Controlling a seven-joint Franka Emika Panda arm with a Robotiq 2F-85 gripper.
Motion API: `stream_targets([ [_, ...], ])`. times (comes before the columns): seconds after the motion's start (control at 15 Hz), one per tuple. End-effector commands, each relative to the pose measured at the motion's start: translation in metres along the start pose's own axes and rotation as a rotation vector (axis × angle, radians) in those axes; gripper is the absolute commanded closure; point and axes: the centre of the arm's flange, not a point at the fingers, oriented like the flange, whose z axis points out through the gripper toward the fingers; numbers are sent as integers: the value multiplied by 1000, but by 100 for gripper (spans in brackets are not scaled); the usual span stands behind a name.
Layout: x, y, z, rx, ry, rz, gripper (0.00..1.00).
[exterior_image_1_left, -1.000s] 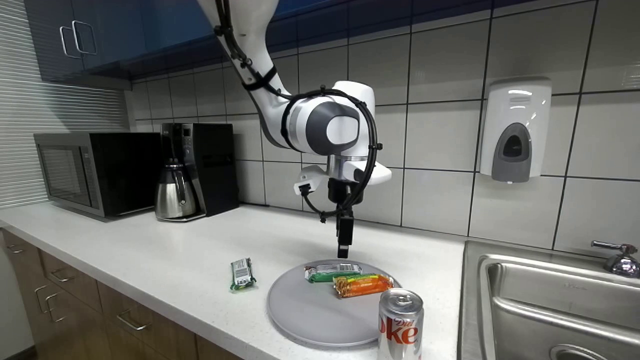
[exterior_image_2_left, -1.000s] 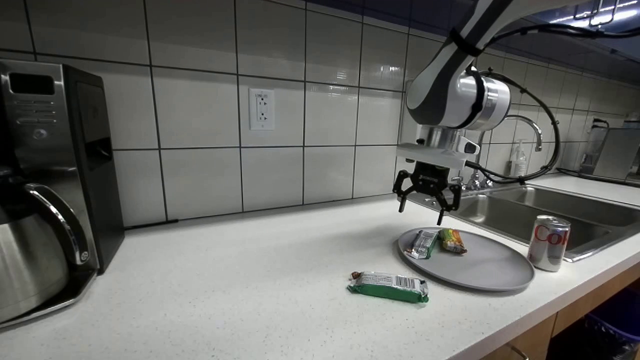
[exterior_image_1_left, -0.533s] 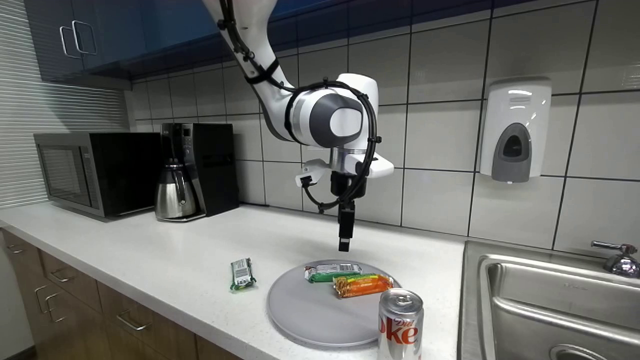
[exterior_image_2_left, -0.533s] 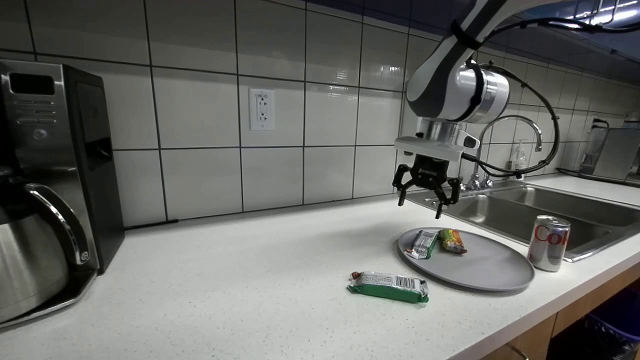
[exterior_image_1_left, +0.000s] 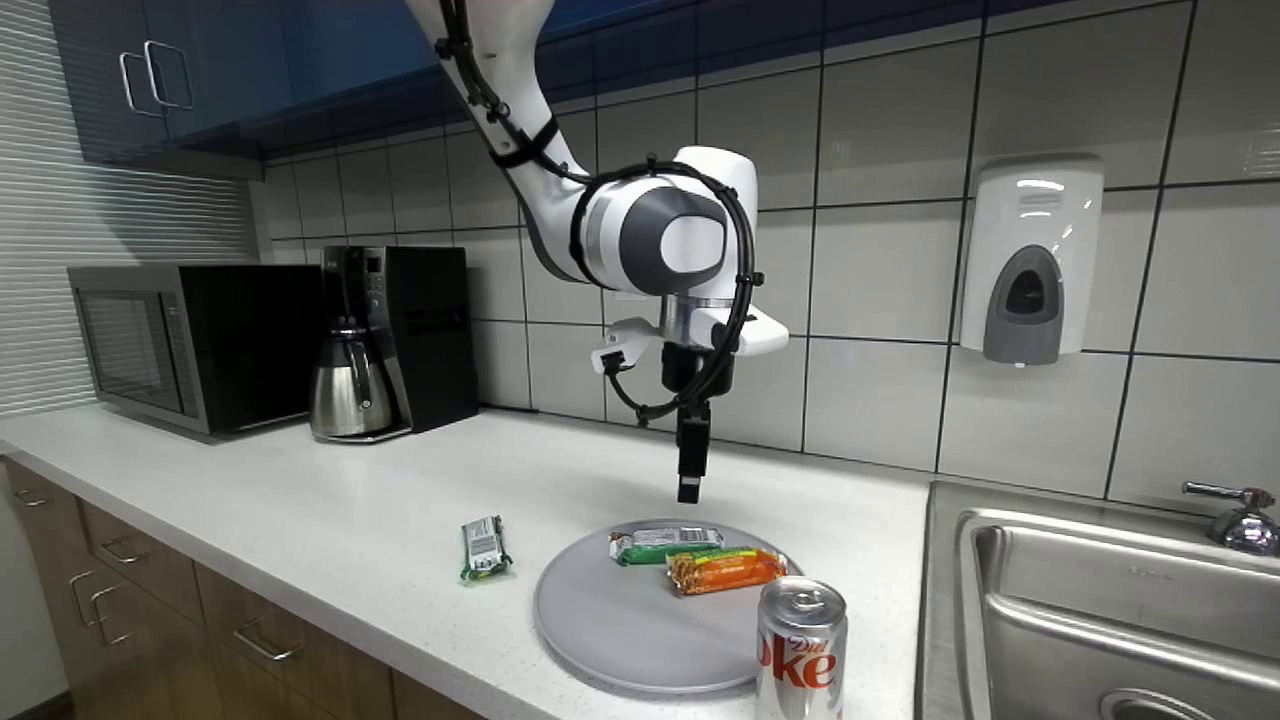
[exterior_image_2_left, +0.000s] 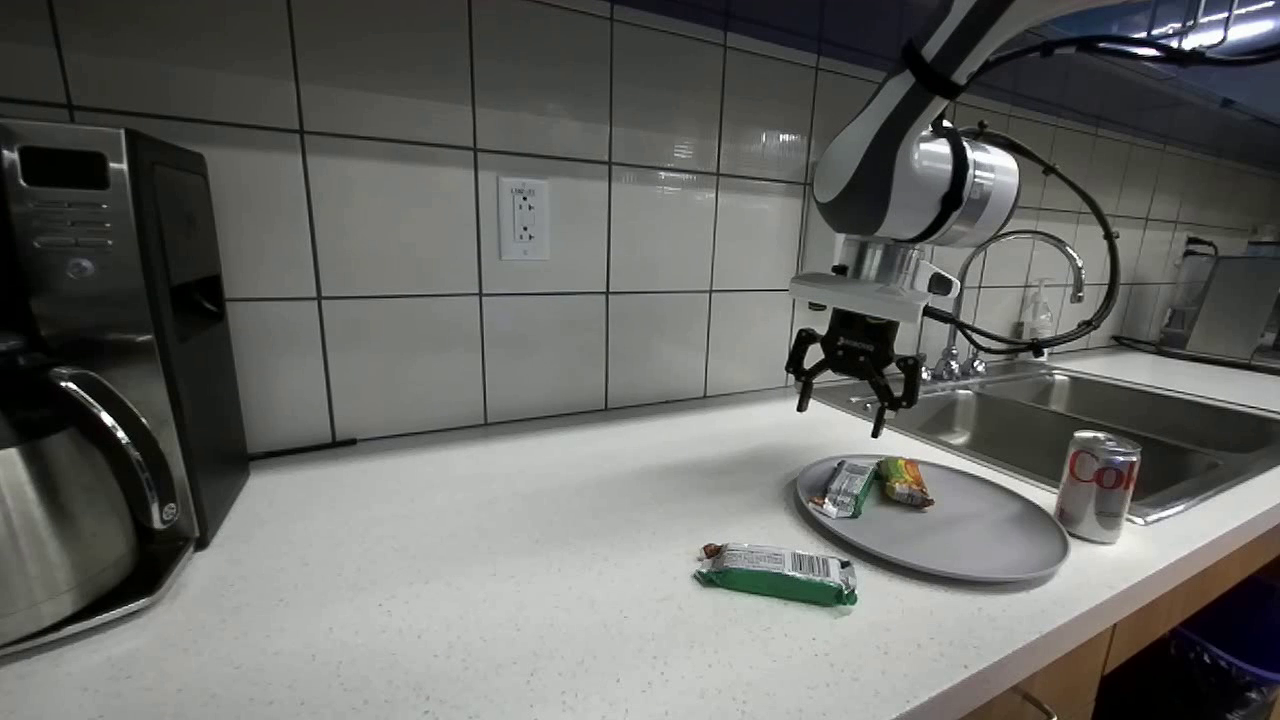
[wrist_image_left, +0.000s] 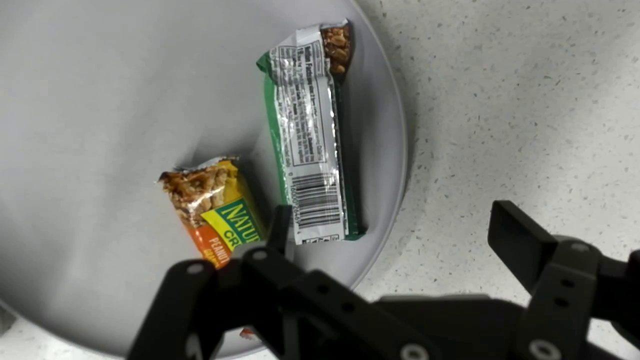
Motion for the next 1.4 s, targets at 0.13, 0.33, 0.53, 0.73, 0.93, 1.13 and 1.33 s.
stream_targets([
  [0.13,-3,1,-4,0,16,2,0],
  [0.33,-18,4,-17,15,21,-11,0],
  [0.53,-36,4,-26,21,18,-41,0],
  [0.73,-60,4,-34,20,16,-80,0],
  [0.93,-88,4,-36,12,10,-124,0],
  [1.13,-116,5,-34,-12,3,-160,0],
  [1.33,-141,8,-28,-32,-9,-181,0],
])
